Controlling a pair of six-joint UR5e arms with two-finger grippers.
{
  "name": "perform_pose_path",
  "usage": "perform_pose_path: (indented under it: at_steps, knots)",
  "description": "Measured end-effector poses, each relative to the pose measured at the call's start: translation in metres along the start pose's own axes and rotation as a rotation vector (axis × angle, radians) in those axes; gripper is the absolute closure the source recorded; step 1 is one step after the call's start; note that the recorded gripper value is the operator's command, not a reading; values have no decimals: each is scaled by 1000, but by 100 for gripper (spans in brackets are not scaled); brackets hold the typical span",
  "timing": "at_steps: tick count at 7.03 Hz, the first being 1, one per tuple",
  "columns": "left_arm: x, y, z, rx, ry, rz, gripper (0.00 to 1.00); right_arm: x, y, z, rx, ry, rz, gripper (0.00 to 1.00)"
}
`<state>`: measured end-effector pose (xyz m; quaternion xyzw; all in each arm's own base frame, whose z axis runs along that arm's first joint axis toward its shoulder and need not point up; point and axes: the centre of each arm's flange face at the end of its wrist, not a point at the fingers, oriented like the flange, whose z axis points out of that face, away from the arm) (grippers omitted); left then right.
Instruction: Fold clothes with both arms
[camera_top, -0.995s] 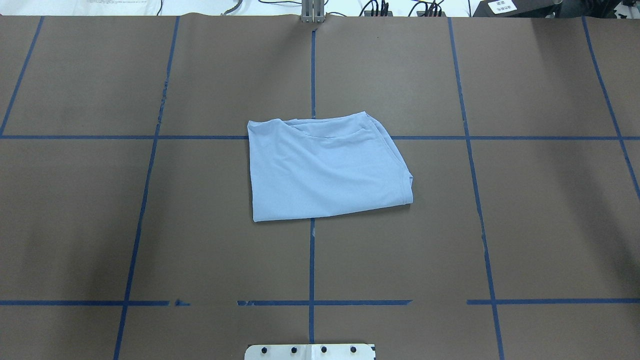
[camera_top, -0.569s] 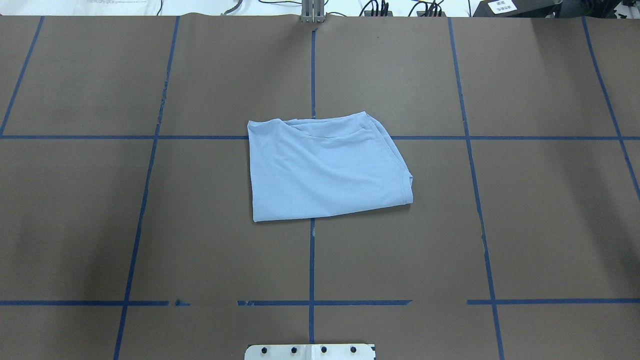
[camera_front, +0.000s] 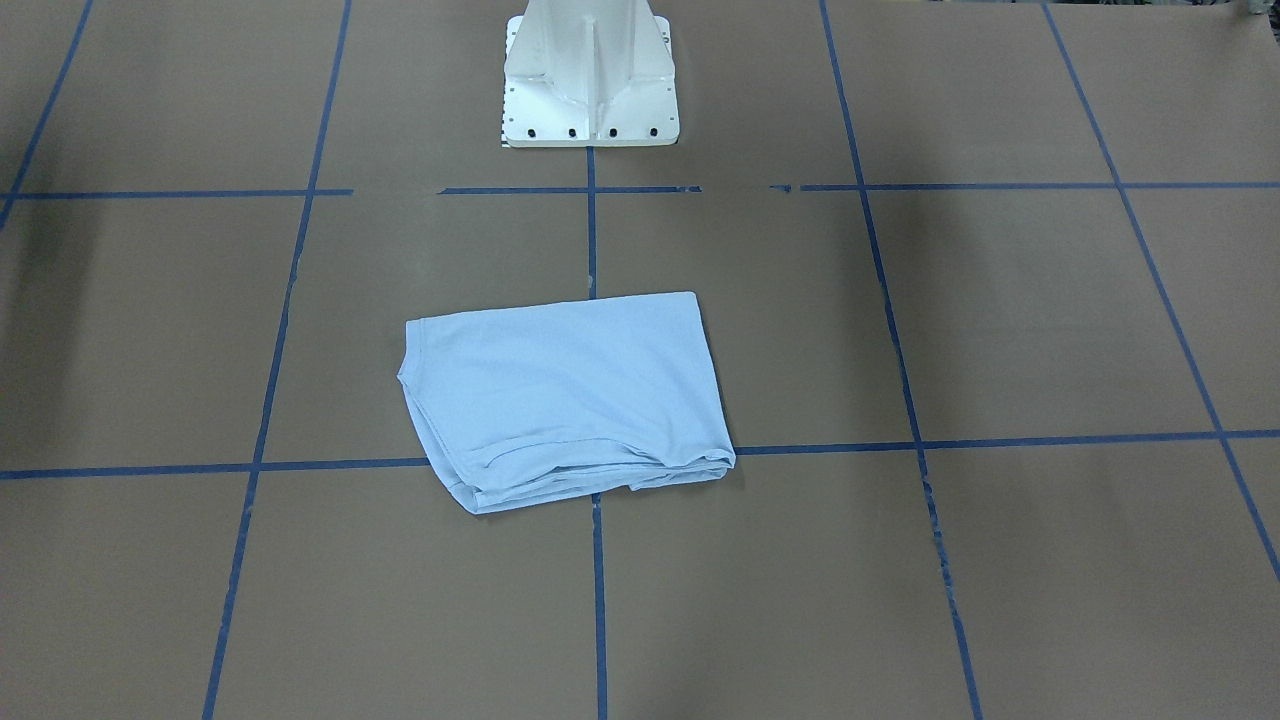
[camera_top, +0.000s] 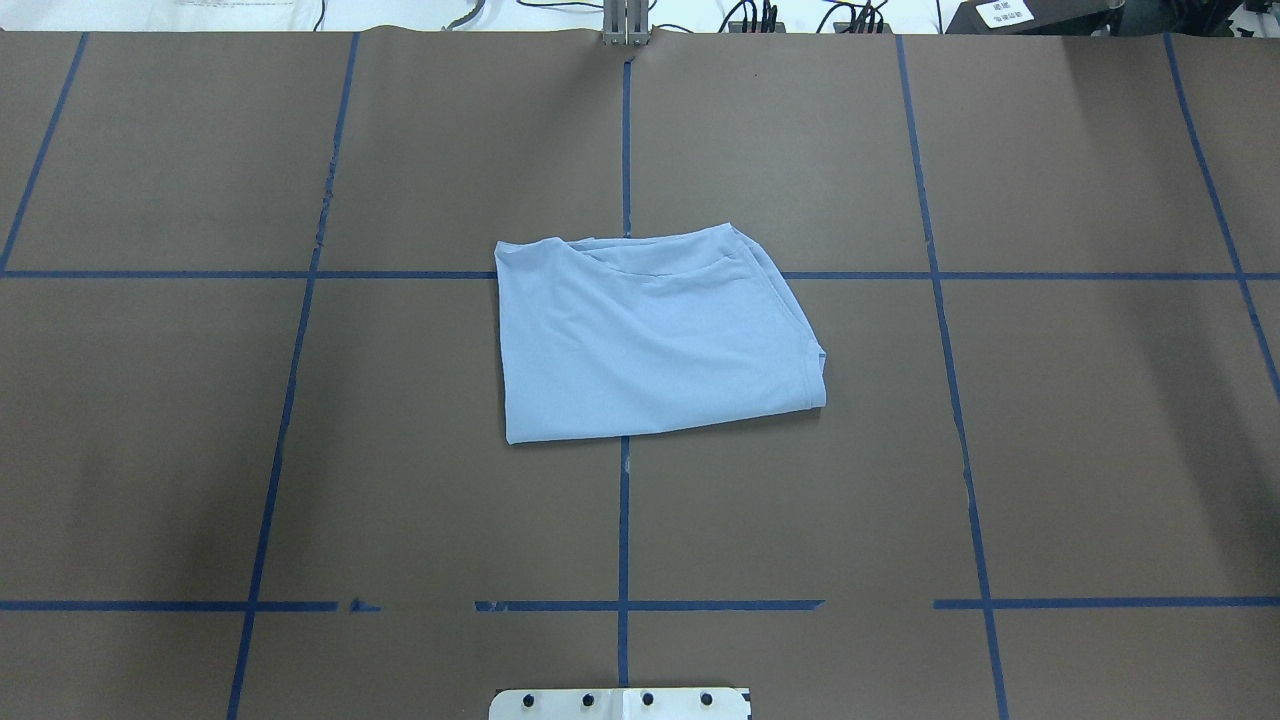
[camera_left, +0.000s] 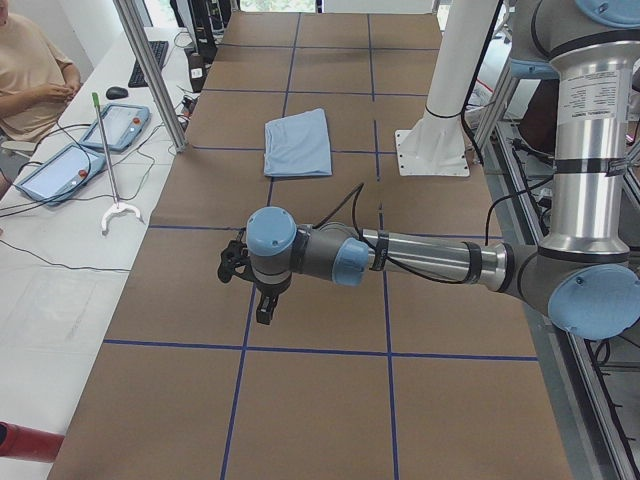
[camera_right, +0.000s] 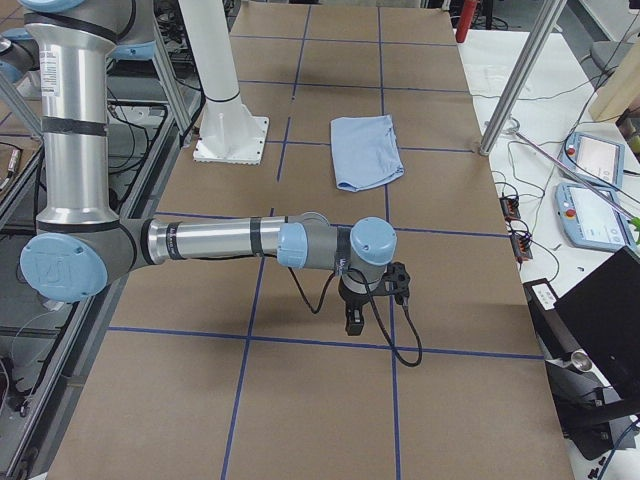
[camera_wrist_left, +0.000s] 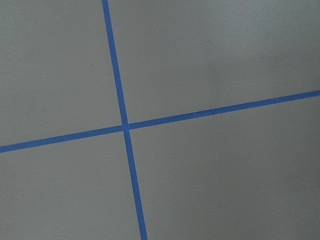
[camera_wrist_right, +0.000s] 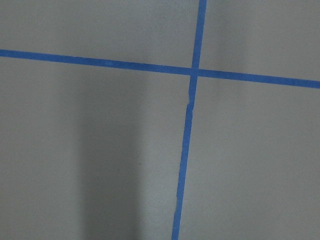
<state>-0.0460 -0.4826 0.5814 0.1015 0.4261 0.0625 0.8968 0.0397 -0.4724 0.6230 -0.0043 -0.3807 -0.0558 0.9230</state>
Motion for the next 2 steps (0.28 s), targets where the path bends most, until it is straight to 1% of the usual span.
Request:
perform_pose_path:
  at_steps: [2]
  knots:
    - [1, 0, -1, 2, -3, 2, 0, 1, -2, -3, 42, 43, -15, 0]
